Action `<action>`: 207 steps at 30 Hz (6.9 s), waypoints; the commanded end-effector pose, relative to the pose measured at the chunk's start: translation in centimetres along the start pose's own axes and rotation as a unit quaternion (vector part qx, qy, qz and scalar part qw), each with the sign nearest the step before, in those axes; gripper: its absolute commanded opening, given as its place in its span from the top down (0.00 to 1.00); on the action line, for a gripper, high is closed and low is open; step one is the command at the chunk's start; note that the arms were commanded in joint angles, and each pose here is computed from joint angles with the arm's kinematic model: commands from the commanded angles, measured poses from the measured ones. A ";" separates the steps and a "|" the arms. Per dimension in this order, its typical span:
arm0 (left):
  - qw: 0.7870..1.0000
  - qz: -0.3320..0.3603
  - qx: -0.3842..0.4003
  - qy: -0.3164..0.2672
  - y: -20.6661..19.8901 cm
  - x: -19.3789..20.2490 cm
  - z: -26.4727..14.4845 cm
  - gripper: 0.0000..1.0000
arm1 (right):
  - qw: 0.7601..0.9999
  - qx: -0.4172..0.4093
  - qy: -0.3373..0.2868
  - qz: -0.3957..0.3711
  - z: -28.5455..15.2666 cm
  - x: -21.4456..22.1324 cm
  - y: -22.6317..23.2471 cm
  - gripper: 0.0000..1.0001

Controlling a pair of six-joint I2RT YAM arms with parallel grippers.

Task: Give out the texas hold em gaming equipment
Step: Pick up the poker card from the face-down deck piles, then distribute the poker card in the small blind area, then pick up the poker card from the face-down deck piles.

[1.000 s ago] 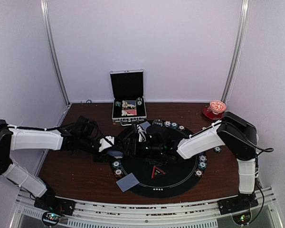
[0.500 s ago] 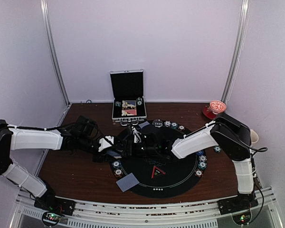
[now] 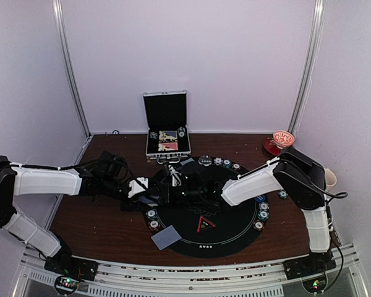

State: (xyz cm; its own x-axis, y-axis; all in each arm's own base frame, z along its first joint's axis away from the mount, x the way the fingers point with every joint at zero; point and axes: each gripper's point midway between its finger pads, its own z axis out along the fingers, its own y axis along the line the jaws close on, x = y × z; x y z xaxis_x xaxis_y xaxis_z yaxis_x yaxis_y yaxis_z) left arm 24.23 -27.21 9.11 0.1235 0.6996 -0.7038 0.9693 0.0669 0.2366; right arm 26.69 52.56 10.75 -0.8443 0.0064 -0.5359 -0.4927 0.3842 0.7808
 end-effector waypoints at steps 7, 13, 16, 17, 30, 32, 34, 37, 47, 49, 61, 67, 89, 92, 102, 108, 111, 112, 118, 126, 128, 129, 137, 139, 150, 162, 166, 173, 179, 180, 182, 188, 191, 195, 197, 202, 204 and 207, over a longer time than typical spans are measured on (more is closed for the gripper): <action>0.999 0.020 -0.016 -0.024 0.9 -1.4 -0.5 0.40 | 1.000 0.012 0.002 0.005 -0.1 0.1 -0.9 0.77; 0.999 0.019 -0.016 -0.025 0.9 -1.4 -0.5 0.40 | 1.000 0.017 -0.008 0.008 -0.9 -0.5 -0.9 0.83; 0.999 0.020 -0.016 -0.027 0.9 -1.5 -0.6 0.42 | 0.999 0.031 -0.014 0.011 -1.4 -0.7 -1.7 0.82; 0.999 0.020 -0.015 -0.027 0.9 -1.5 -0.6 0.42 | 0.999 0.035 -0.016 0.012 -1.6 -0.8 -1.9 0.82; 0.999 0.019 -0.013 -0.028 0.8 -1.6 -0.6 0.44 | 0.999 0.046 -0.021 0.009 -2.8 -1.1 -2.2 0.68; 0.999 0.019 -0.013 -0.028 0.8 -1.6 -0.6 0.44 | 0.999 0.048 -0.022 0.010 -3.0 -1.1 -2.3 0.70; 0.999 0.018 -0.013 -0.027 0.8 -1.5 -0.5 0.44 | 0.998 0.054 -0.024 0.008 -3.3 -1.2 -2.3 0.70; 0.999 0.018 -0.011 -0.027 0.8 -1.5 -0.5 0.44 | 0.998 0.060 -0.027 0.002 -3.7 -1.4 -2.2 0.73; 1.000 0.016 -0.010 -0.024 0.8 -1.4 -0.3 0.44 | 0.998 0.054 -0.029 -0.007 -4.8 -1.5 -1.1 0.97; 1.000 0.016 -0.009 -0.024 0.8 -1.3 -0.3 0.44 | 0.998 0.054 -0.027 -0.008 -4.9 -1.4 -1.2 1.00; 1.000 0.016 -0.009 -0.023 0.8 -1.3 -0.3 0.44 | 0.998 0.049 -0.047 -0.012 -7.1 -2.2 -0.2 1.00; 1.000 0.017 -0.008 -0.024 0.7 -1.4 -0.4 0.44 | 0.996 0.053 -0.072 0.002 -11.2 -3.5 -1.0 1.00; 0.999 0.017 -0.006 -0.028 0.5 -1.6 -0.6 0.44 | 0.948 0.243 -0.160 0.128 -32.9 -6.1 -19.9 1.00; 0.999 0.017 -0.005 -0.028 0.5 -1.6 -0.6 0.44 | 0.947 0.242 -0.156 0.145 -33.3 -6.1 -21.4 1.00; 0.999 0.017 -0.002 -0.028 0.5 -1.5 -0.5 0.45 | 0.943 0.246 -0.155 0.162 -34.1 -7.0 -23.2 1.00; 0.999 0.017 -0.002 -0.027 0.4 -1.5 -0.5 0.44 | 0.940 0.249 -0.158 0.170 -34.5 -7.3 -23.9 1.00; 1.000 0.016 0.000 -0.026 0.4 -1.4 -0.3 0.44 | 0.939 0.249 -0.159 0.175 -34.6 -7.5 -24.3 1.00; 1.000 0.016 0.000 -0.026 0.4 -1.4 -0.3 0.44 | 0.939 0.250 -0.160 0.175 -34.7 -7.6 -24.4 1.00; 0.999 0.017 -0.001 -0.027 0.4 -1.5 -0.4 0.45 | 0.933 0.265 -0.156 0.187 -35.1 -7.7 -25.8 0.90; 1.000 0.017 0.001 -0.026 0.4 -1.4 -0.3 0.45 | 0.917 0.319 -0.157 0.182 -36.5 -7.9 -26.9 0.67; 1.000 0.016 0.000 -0.026 0.4 -1.4 -0.3 0.44 | 0.912 0.332 -0.163 0.177 -37.0 -8.3 -26.8 0.64; 1.000 0.016 0.000 -0.026 0.4 -1.4 -0.3 0.45 | 0.910 0.338 -0.165 0.175 -37.2 -8.5 -26.8 0.62; 1.000 0.015 0.000 -0.023 0.5 -1.3 -0.2 0.45 | 0.891 0.377 -0.209 0.141 -40.2 -11.1 -24.4 0.41; 1.000 0.015 0.000 -0.023 0.5 -1.3 -0.2 0.44 | 0.888 0.377 -0.229 0.129 -41.0 -11.7 -23.0 0.33; 1.000 0.015 0.000 -0.021 0.5 -1.1 -0.1 0.44 | 0.958 0.204 -0.200 0.025 -29.3 -10.0 -9.7 0.19; 1.000 0.017 -0.003 -0.024 0.5 -1.4 -0.4 0.45 | 0.995 0.046 -0.083 -0.015 -11.3 -4.9 -0.9 0.16; 1.000 0.018 -0.003 -0.025 0.5 -1.4 -0.5 0.44 | 0.998 0.018 -0.058 -0.012 -7.6 -4.0 0.2 0.16; 0.999 0.018 -0.003 -0.026 0.5 -1.5 -0.5 0.44 | 0.999 -0.005 -0.032 -0.012 -4.2 -2.5 1.3 0.16; 0.999 0.019 -0.002 -0.029 0.4 -1.6 -0.6 0.44 | 1.000 0.002 -0.016 -0.011 -2.6 -1.3 0.9 0.17; 0.999 0.019 -0.002 -0.029 0.4 -1.6 -0.6 0.44 | 1.000 0.002 -0.013 -0.010 -2.3 -1.1 0.8 0.17; 0.999 0.019 -0.002 -0.029 0.4 -1.6 -0.6 0.44 | 1.000 0.002 -0.009 -0.007 -1.9 -0.9 0.6 0.18; 0.999 0.019 -0.002 -0.030 0.4 -1.6 -0.6 0.44 | 1.000 0.008 -0.001 0.001 -0.8 -0.4 -0.2 0.23; 0.999 0.019 -0.001 -0.030 0.3 -1.6 -0.6 0.44 | 1.000 0.012 0.003 0.003 -0.3 -0.3 -0.6 0.26; 0.999 0.019 -0.001 -0.030 0.3 -1.6 -0.6 0.44 | 1.000 0.016 0.009 0.004 0.2 -0.1 -0.9 0.31; 0.999 0.020 0.000 -0.030 0.3 -1.6 -0.6 0.44 | 1.000 0.018 0.012 0.005 0.3 0.1 -1.2 0.34; 0.999 0.020 -0.001 -0.029 0.3 -1.6 -0.6 0.44 | 1.000 0.009 0.021 0.007 0.2 0.6 -1.0 0.42; 0.999 0.020 -0.001 -0.029 0.3 -1.6 -0.6 0.44 | 1.000 0.015 0.026 0.008 0.1 0.8 -1.2 0.48; 0.999 0.020 0.000 -0.029 0.3 -1.6 -0.6 0.44 | 0.999 0.021 0.026 0.011 -0.2 0.9 -1.4 0.54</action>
State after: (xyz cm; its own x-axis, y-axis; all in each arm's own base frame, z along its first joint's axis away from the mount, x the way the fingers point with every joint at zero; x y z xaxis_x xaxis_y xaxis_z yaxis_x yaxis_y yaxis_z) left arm 23.87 -27.21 9.00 0.1276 0.6966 -0.7060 0.9729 0.0504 0.2256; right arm 26.56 52.19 10.29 -0.8544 -0.0256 -0.5189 -0.4865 0.3899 0.7819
